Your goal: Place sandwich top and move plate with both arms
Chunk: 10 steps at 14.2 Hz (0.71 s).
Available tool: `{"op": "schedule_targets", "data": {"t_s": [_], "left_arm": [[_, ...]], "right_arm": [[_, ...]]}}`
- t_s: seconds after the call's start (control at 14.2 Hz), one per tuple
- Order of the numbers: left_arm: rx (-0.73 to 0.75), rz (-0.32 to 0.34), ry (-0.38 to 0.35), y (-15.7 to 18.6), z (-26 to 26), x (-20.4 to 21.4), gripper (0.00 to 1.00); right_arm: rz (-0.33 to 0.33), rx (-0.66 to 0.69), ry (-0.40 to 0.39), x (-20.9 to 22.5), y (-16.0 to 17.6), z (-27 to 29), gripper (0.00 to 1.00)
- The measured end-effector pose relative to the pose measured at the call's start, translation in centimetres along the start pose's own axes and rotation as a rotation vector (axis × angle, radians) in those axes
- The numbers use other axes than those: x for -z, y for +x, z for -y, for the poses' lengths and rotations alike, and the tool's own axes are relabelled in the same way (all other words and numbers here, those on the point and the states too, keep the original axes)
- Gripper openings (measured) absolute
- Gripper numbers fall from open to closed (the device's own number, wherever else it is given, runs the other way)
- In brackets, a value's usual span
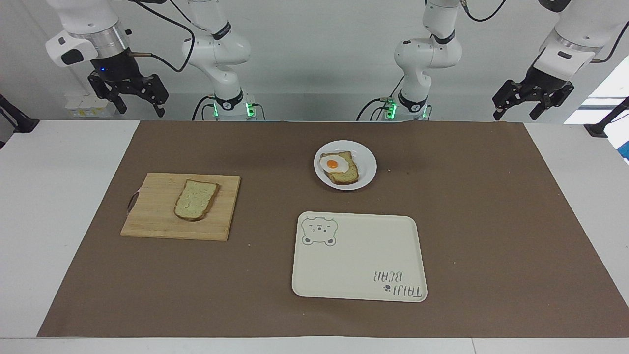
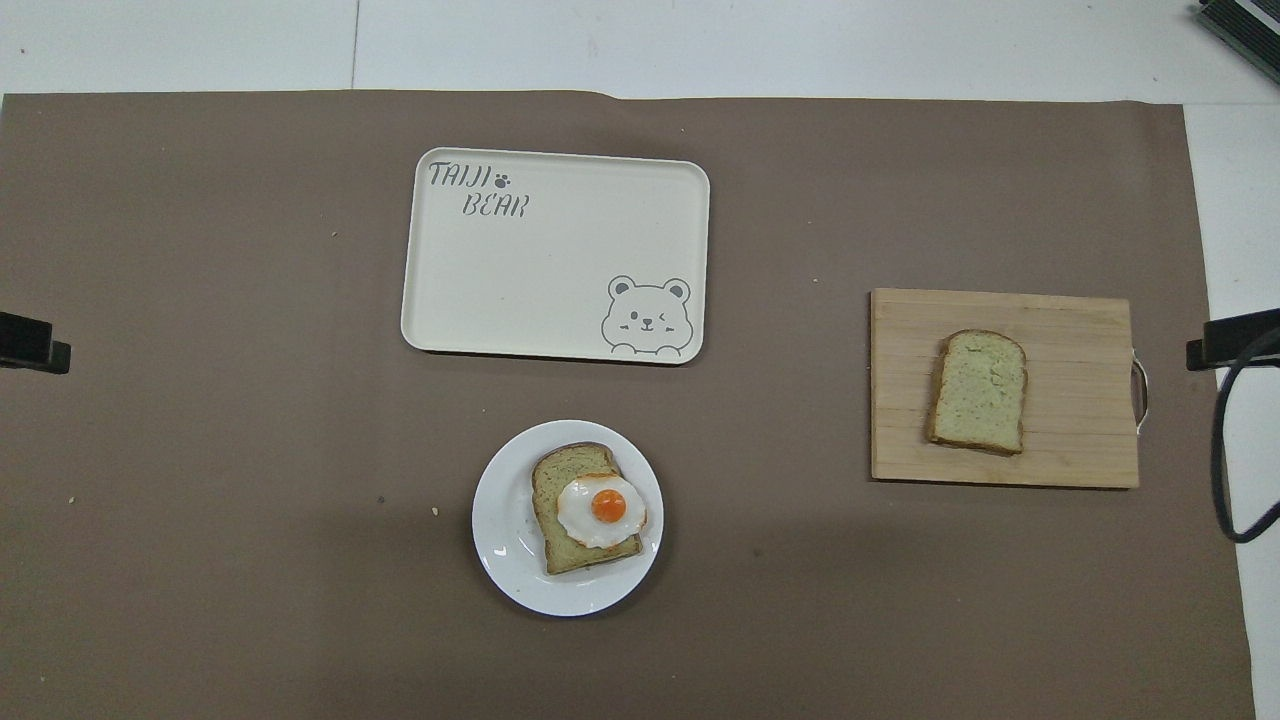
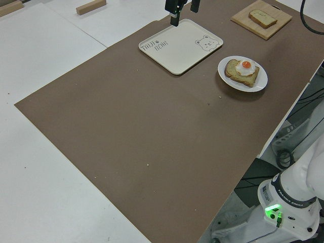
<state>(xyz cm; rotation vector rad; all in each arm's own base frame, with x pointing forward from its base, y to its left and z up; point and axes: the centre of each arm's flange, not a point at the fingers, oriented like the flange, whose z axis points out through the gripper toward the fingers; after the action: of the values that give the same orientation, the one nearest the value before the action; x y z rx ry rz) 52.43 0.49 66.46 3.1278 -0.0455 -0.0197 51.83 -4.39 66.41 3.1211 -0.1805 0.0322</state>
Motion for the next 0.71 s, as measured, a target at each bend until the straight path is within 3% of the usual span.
{"op": "schedule_targets", "data": {"t_s": [0.71], "left_arm": [[0.001, 0.001, 0.0, -0.02, 0.07, 0.01, 1.0]], "right_arm": [[0.002, -0.009, -0.001, -0.06, 0.01, -0.5, 1.0]]}}
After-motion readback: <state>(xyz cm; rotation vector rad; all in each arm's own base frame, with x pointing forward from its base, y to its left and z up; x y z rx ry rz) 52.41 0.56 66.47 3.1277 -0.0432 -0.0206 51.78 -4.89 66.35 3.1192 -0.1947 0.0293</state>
